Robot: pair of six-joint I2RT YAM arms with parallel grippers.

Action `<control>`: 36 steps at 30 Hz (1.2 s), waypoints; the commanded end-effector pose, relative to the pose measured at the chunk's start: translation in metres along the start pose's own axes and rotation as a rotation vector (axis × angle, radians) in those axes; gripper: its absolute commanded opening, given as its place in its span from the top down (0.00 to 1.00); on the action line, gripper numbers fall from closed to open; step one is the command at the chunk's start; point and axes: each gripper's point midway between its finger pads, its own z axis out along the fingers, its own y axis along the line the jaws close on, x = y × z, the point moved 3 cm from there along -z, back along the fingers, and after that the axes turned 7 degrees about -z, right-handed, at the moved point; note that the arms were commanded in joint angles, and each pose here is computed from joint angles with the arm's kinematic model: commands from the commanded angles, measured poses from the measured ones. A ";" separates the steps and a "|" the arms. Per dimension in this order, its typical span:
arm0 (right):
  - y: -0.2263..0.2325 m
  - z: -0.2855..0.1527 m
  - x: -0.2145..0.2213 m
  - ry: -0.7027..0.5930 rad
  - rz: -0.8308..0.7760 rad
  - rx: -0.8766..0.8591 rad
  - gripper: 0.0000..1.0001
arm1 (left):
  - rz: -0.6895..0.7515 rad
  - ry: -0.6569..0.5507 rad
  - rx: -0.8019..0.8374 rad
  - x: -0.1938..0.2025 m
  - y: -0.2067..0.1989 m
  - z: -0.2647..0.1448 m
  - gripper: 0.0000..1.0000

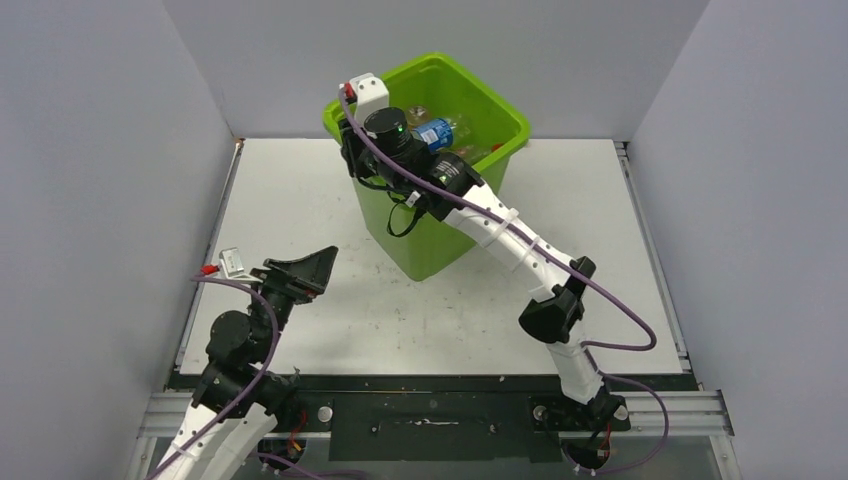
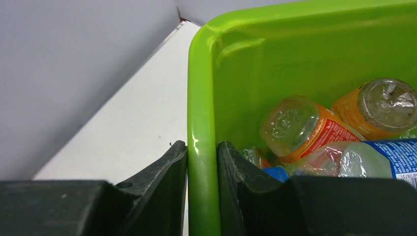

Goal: Put the plastic bottles in the bin
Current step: Move the trash bin to the corner of the board.

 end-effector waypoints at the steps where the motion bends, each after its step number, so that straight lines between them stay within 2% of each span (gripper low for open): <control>1: 0.052 0.011 -0.071 -0.328 0.218 -0.140 0.95 | 0.050 -0.087 -0.050 -0.021 -0.001 -0.008 0.04; 9: 0.069 0.021 -0.067 -0.334 0.248 -0.200 0.93 | 0.077 -0.101 -0.063 -0.025 -0.001 -0.009 0.04; 10: 0.069 0.021 -0.065 -0.328 0.247 -0.204 0.85 | 0.077 -0.101 -0.063 -0.024 0.000 -0.009 0.04; 14: 0.064 0.011 -0.069 -0.324 0.243 -0.212 0.26 | 0.078 -0.090 -0.067 -0.021 0.002 -0.006 0.04; 16: 0.056 0.000 -0.078 -0.332 0.245 -0.210 0.10 | 0.078 -0.088 -0.066 -0.021 0.002 -0.005 0.04; 18: 0.039 -0.016 -0.091 -0.349 0.257 -0.206 0.01 | 0.079 -0.088 -0.061 -0.021 0.000 -0.005 0.04; 21: 0.003 -0.052 -0.114 -0.381 0.288 -0.192 0.10 | 0.088 -0.086 -0.050 -0.022 -0.004 -0.005 0.04; 25: -0.060 -0.122 -0.139 -0.480 0.312 -0.132 0.10 | 0.122 -0.088 -0.047 -0.025 -0.007 -0.005 0.04; 28: -0.116 -0.180 -0.144 -0.573 0.323 0.004 0.10 | 0.151 -0.099 -0.056 -0.028 -0.006 -0.007 0.04; 33: -0.228 -0.217 -0.086 -0.719 0.476 0.344 0.10 | 0.192 -0.154 -0.122 -0.039 0.004 -0.012 0.04; 36: -0.274 -0.197 -0.028 -0.657 0.573 0.459 0.10 | 0.211 -0.192 -0.163 -0.045 0.012 -0.017 0.04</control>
